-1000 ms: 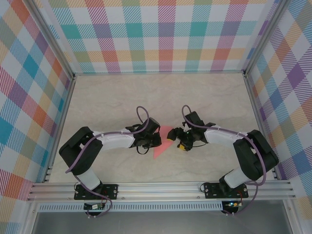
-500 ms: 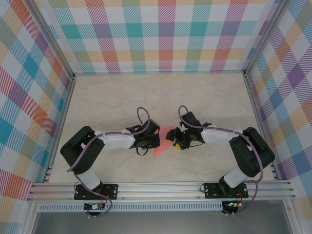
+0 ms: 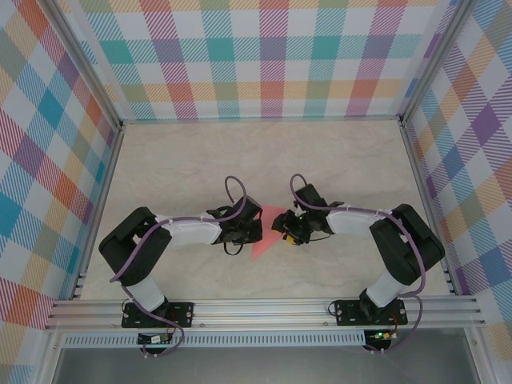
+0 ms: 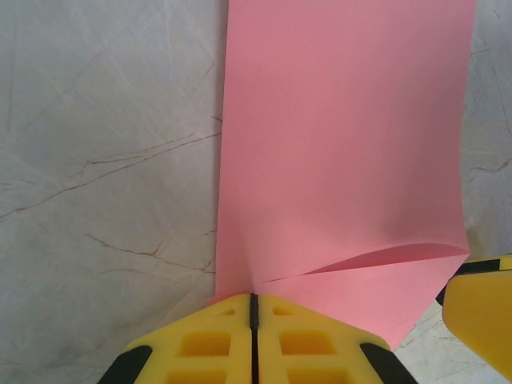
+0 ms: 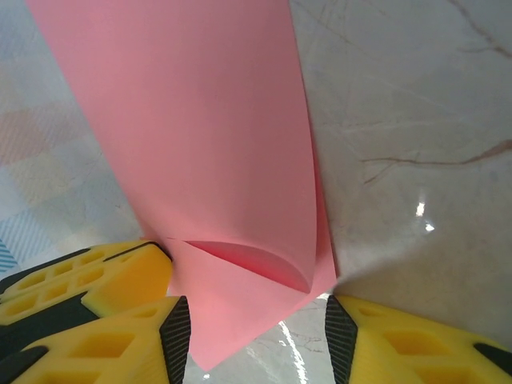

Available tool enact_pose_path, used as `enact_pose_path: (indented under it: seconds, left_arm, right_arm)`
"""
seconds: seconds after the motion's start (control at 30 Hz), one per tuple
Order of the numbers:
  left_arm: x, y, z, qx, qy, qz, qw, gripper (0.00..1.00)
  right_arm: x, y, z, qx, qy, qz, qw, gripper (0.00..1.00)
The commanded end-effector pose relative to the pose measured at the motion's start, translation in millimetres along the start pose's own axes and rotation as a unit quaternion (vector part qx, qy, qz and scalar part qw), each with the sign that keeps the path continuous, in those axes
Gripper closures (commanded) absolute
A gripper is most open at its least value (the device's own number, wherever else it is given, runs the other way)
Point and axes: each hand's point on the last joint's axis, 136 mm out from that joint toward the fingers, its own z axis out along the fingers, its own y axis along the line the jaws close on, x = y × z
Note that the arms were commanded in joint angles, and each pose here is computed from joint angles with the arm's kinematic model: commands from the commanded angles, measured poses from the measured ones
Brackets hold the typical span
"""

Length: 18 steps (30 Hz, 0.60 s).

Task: Fold a paper plane with a square sheet of paper (pick it up from the middle)
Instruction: Fourth fold the wing at the center of the table.

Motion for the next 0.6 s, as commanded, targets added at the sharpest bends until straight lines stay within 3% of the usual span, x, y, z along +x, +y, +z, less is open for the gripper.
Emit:
enact_pose_path:
  seconds: [0.0,0.57]
  left_arm:
    - [13,28,7,-0.048,0.008,0.007,0.999,0.93]
    - [11,25,4,-0.046,0.009,0.011,0.999,0.93]
  right_arm:
    - [-6,16,0,-0.017,-0.008,-0.013,1.000,0.52]
    - [-1,30,4,-0.064,0.010,-0.025,0.998,0.70]
